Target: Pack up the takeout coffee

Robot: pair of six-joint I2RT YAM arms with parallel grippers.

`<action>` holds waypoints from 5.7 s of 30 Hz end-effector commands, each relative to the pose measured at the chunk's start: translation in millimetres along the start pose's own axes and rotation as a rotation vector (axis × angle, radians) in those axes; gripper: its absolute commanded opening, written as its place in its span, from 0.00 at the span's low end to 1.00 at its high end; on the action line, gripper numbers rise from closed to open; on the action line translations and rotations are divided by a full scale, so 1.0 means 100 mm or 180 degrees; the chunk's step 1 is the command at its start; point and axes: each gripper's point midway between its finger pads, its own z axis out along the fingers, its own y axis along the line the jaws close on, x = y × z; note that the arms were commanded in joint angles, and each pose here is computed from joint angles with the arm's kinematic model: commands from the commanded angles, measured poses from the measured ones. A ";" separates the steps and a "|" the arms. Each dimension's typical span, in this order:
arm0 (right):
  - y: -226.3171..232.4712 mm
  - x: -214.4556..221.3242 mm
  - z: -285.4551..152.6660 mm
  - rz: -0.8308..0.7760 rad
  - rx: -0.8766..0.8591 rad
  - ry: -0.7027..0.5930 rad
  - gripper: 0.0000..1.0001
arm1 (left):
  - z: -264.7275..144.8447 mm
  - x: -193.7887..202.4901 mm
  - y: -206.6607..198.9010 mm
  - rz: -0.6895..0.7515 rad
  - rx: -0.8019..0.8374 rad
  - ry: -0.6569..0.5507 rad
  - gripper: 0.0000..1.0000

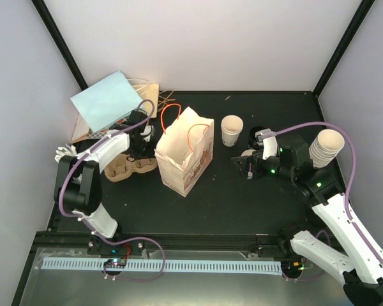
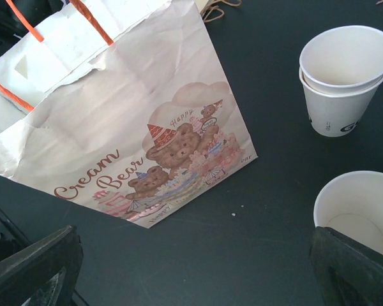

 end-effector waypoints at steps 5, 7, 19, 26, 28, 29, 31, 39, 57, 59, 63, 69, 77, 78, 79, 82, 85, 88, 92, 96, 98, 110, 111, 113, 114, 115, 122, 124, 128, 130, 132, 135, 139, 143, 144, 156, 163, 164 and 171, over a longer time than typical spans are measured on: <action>-0.01 0.01 -0.01 0.0004 0.0012 -0.0012 1.00 | 0.05 -0.04 0.02 0.0034 -0.0297 0.0091 0.52; -0.01 0.02 -0.01 0.0005 0.0007 -0.0009 1.00 | 0.06 -0.03 -0.01 0.0067 -0.0293 0.0128 0.55; -0.02 0.03 -0.01 0.0001 0.0020 -0.0002 1.00 | -0.04 -0.03 0.12 0.0112 -0.0679 0.0131 0.27; -0.01 0.03 -0.01 0.0010 0.0007 -0.0003 1.00 | -0.27 -0.12 0.07 0.0126 -0.0671 -0.0030 0.20; 0.00 0.02 -0.02 0.0018 -0.0005 -0.0014 1.00 | -0.31 -0.13 0.08 0.0128 -0.0704 -0.0041 0.19; 0.01 0.02 -0.02 0.0015 -0.0014 -0.0013 1.00 | -0.33 -0.14 0.09 0.0127 -0.0728 -0.0050 0.19; 0.01 0.02 -0.02 0.0018 -0.0018 -0.0016 1.00 | -0.36 -0.14 0.09 0.0132 -0.0739 -0.0062 0.19; 0.02 0.02 -0.02 0.0026 -0.0035 -0.0012 1.00 | -0.49 -0.17 0.09 0.0133 -0.0766 -0.0132 0.19; 0.03 0.02 -0.01 0.0034 -0.0058 -0.0005 1.00 | -1.03 -0.23 0.15 0.0173 -0.1025 -0.0344 0.07; 0.03 0.01 -0.01 0.0037 -0.0066 -0.0008 1.00 | -1.14 -0.24 0.16 0.0179 -0.1070 -0.0393 0.07; 0.04 0.01 0.00 0.0042 -0.0080 -0.0006 1.00 | -1.38 -0.28 0.18 0.0201 -0.1184 -0.0513 0.06; 0.04 0.02 -0.01 0.0040 -0.0071 -0.0006 1.00 | -1.77 -0.36 0.23 0.0207 -0.1366 -0.0698 0.06; 0.03 0.02 -0.01 0.0032 -0.0052 -0.0002 1.00 | -2.27 -0.39 0.23 0.0238 -0.1496 -0.0902 0.06; 0.02 0.02 -0.01 0.0032 -0.0047 0.0000 1.00 | -2.33 -0.37 0.22 0.0245 -0.1472 -0.0914 0.06; 0.02 0.02 -0.01 0.0031 -0.0043 -0.0005 1.00 | -2.38 -0.34 0.18 0.0281 -0.1413 -0.0914 0.06; 0.02 0.02 -0.01 0.0026 -0.0040 -0.0002 1.00 | -2.50 -0.16 0.10 0.0436 -0.1221 -0.0866 0.04; 0.02 0.01 0.00 0.0026 -0.0041 -0.0010 1.00 | -2.58 0.08 0.08 0.0521 -0.1049 -0.0899 0.04; 0.03 -0.01 0.00 0.0024 -0.0051 -0.0017 1.00 | -2.67 0.34 0.09 0.0501 -0.0898 -0.1004 0.05; 0.04 -0.03 0.04 0.0016 -0.0081 -0.0011 1.00 | -2.64 0.62 0.06 0.0398 -0.0656 -0.0944 0.04; 0.06 -0.04 0.07 0.0015 -0.0108 0.0015 1.00 | -2.45 0.90 0.06 0.0322 -0.0492 -0.0667 0.03; 0.06 -0.06 0.07 0.0003 -0.0116 0.0015 1.00 | -2.33 1.06 0.09 0.0257 -0.0489 -0.0479 0.02; 0.06 -0.05 0.06 -0.0007 -0.0109 0.0022 1.00 | -1.85 1.66 -0.04 0.0384 -0.0470 0.0048 0.02; 0.06 -0.04 0.06 -0.0002 -0.0109 0.0022 1.00 | -1.87 1.66 -0.06 0.0437 -0.0475 0.0021 0.02; 0.06 -0.03 0.05 0.0003 -0.0106 0.0015 1.00 | -1.91 1.63 -0.07 0.0483 -0.0517 -0.0083 0.02; 0.06 -0.03 0.05 0.0011 -0.0106 0.0011 1.00 | -1.93 1.62 -0.07 0.0492 -0.0543 -0.0123 0.01; 0.06 -0.03 0.04 0.0014 -0.0107 0.0015 1.00 | -1.93 1.61 -0.07 0.0519 -0.0562 -0.0141 0.02; 0.03 0.00 -0.01 0.0006 -0.0048 0.0013 1.00 | -1.72 1.71 -0.20 0.0728 -0.0748 0.0125 0.02; 0.02 0.01 -0.01 0.0011 -0.0027 0.0016 1.00 | -1.71 1.73 -0.31 0.0775 -0.0716 0.0120 0.04; 0.01 0.03 -0.01 0.0037 -0.0033 0.0014 1.00 | -1.75 1.76 -0.56 0.0811 -0.0541 0.0088 0.11; 0.02 0.04 0.00 0.0050 -0.0048 0.0016 1.00 | -1.74 1.78 -0.73 0.0821 -0.0310 0.0089 0.18; 0.02 0.04 0.00 0.0054 -0.0054 0.0016 1.00 | -1.69 1.81 -0.96 0.0822 0.0090 0.0086 0.24; 0.02 0.04 0.00 0.0053 -0.0052 0.0011 1.00 | -1.60 1.89 -1.42 0.0746 0.0947 0.0105 0.32; 0.02 0.03 -0.02 0.0052 -0.0044 0.0004 1.00 | -1.55 1.98 -1.87 0.0637 0.1904 0.0139 0.50; 0.02 0.04 -0.03 0.0054 -0.0043 0.0012 1.00 | -1.52 2.01 -1.89 0.0671 0.1993 0.0150 0.63; 0.02 0.04 -0.03 0.0053 -0.0038 0.0012 1.00 | -1.51 1.98 -1.82 0.0679 0.1840 0.0114 0.64; 0.00 0.08 0.02 0.0075 -0.0043 0.0038 1.00 | -1.08 2.13 -0.87 0.0624 0.0287 0.0299 0.98; -0.01 0.09 0.05 0.0093 -0.0047 0.0035 1.00 | -0.75 2.35 -1.05 0.0221 0.0458 0.0383 0.99; -0.01 0.10 0.05 0.0097 -0.0051 0.0040 1.00 | -0.70 2.37 -1.07 0.0217 0.0443 0.0390 0.99; -0.02 0.12 0.06 0.0095 -0.0040 0.0061 1.00 | -0.37 2.58 -1.31 0.0345 0.0323 0.0610 0.99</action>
